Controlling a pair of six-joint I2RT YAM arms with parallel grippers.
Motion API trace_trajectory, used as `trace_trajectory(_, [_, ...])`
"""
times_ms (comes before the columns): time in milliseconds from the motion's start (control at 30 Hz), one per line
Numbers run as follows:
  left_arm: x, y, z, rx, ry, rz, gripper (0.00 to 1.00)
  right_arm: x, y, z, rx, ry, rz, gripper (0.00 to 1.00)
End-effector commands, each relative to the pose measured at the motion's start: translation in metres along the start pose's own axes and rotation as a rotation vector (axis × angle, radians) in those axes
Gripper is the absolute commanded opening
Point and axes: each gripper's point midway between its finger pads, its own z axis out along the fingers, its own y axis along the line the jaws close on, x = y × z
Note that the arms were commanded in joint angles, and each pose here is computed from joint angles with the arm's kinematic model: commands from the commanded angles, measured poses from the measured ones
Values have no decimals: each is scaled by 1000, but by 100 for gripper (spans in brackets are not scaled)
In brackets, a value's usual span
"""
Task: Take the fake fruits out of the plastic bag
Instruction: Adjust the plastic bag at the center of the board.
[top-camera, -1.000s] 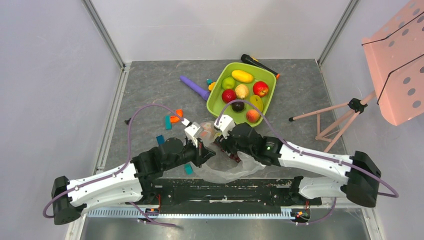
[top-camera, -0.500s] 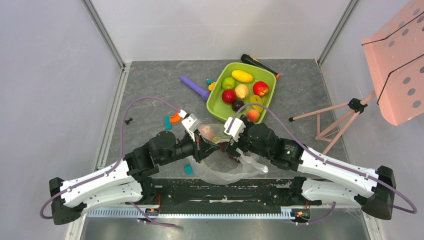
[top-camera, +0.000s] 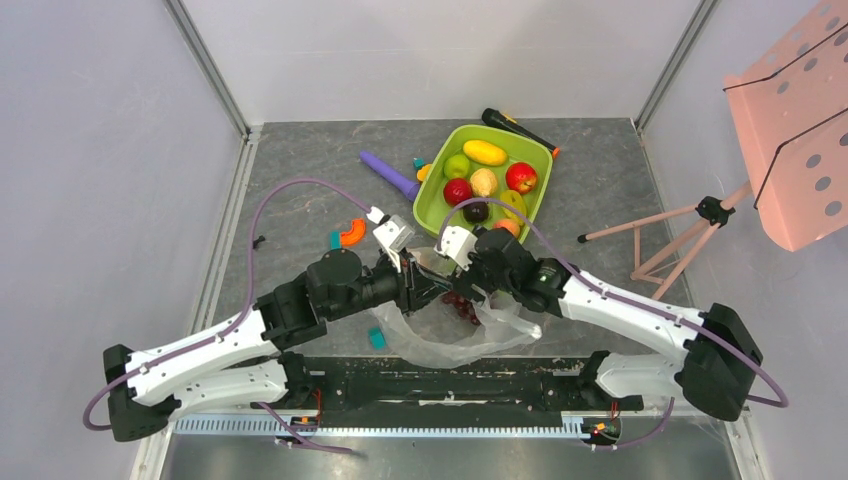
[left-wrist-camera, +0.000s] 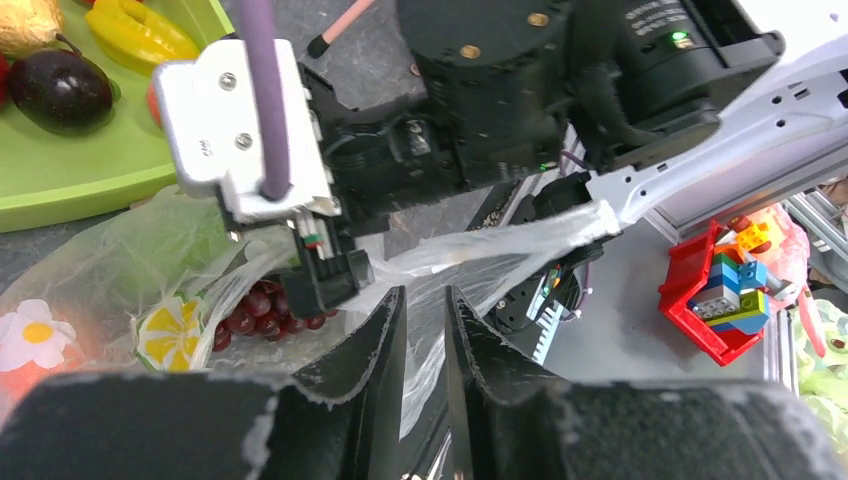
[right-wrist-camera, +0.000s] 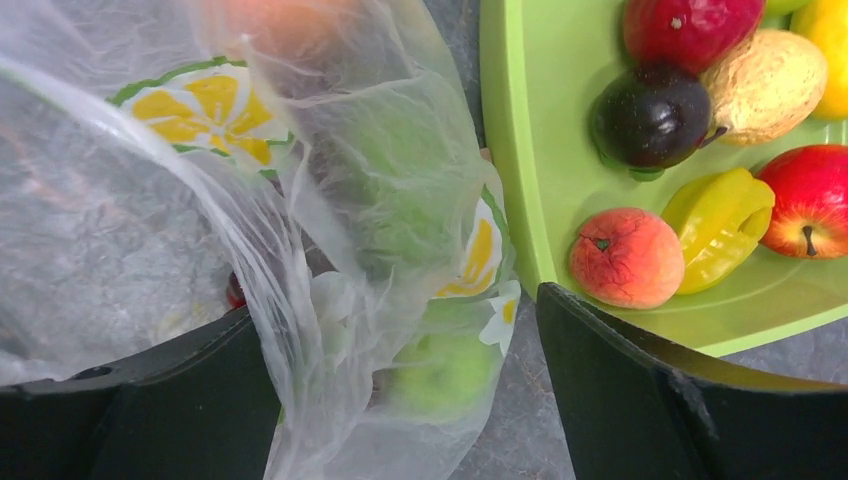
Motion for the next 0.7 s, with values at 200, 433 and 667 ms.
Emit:
trace_trajectory(200, [-31,-13,-17,55,-119,76,23,-44,-2,13,-101,-131,26,49])
trace_trajectory(433, [-15,-20,-5,119,-61,133,19,-68,-1,3,-150,-196,91,9])
trace_trajectory(667, [10,0,14,45,21,164,22,-96,-4,-23,-184,-259,168,3])
